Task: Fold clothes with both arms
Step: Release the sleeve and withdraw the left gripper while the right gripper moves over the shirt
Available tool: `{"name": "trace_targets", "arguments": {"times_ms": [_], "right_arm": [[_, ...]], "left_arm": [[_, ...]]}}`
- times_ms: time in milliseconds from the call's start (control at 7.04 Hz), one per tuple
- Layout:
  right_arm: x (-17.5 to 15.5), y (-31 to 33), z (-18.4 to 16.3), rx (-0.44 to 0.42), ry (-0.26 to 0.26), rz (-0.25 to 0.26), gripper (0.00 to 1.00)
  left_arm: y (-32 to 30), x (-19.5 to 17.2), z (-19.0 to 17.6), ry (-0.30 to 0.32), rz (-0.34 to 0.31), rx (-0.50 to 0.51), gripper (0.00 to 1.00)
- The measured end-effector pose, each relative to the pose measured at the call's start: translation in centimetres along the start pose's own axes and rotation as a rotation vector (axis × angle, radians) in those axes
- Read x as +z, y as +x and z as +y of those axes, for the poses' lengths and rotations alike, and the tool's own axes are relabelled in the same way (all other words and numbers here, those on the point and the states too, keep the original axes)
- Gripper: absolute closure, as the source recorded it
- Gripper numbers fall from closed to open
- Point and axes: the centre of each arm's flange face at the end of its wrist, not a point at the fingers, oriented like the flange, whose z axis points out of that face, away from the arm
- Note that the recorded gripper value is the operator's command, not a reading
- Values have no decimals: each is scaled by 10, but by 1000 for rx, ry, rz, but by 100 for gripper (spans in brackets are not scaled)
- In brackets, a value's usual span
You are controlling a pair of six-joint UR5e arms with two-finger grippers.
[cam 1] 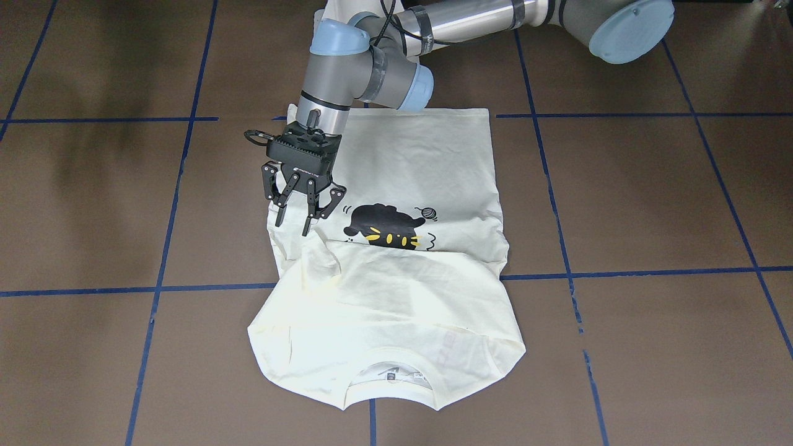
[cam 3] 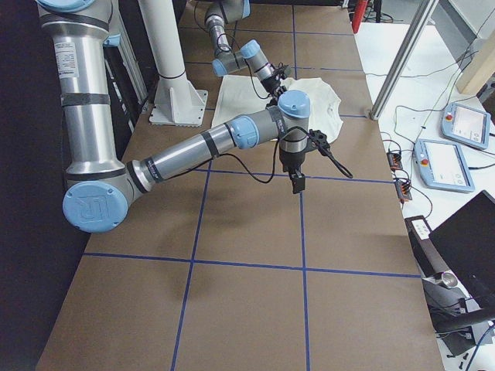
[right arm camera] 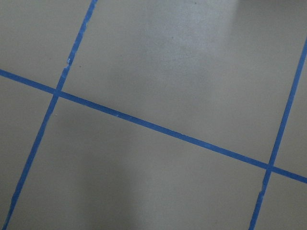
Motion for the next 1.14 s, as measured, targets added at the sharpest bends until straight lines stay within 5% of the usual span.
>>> {"name": "trace_targets", "arguments": {"times_ms": [284,710,1137], "right_arm": [[-12,-32,-28,-59,37,-17,0],[-7,-166,-91,-167,71,-73,2],[19,-312,-134,-120,95,-58,4]], "left_arm": [[-29,-2,-38,-108,22,4,0],[-137,-52,-127,-296,-41,173,0],[-309,-115,-179,-330,-122,399,0]]}}
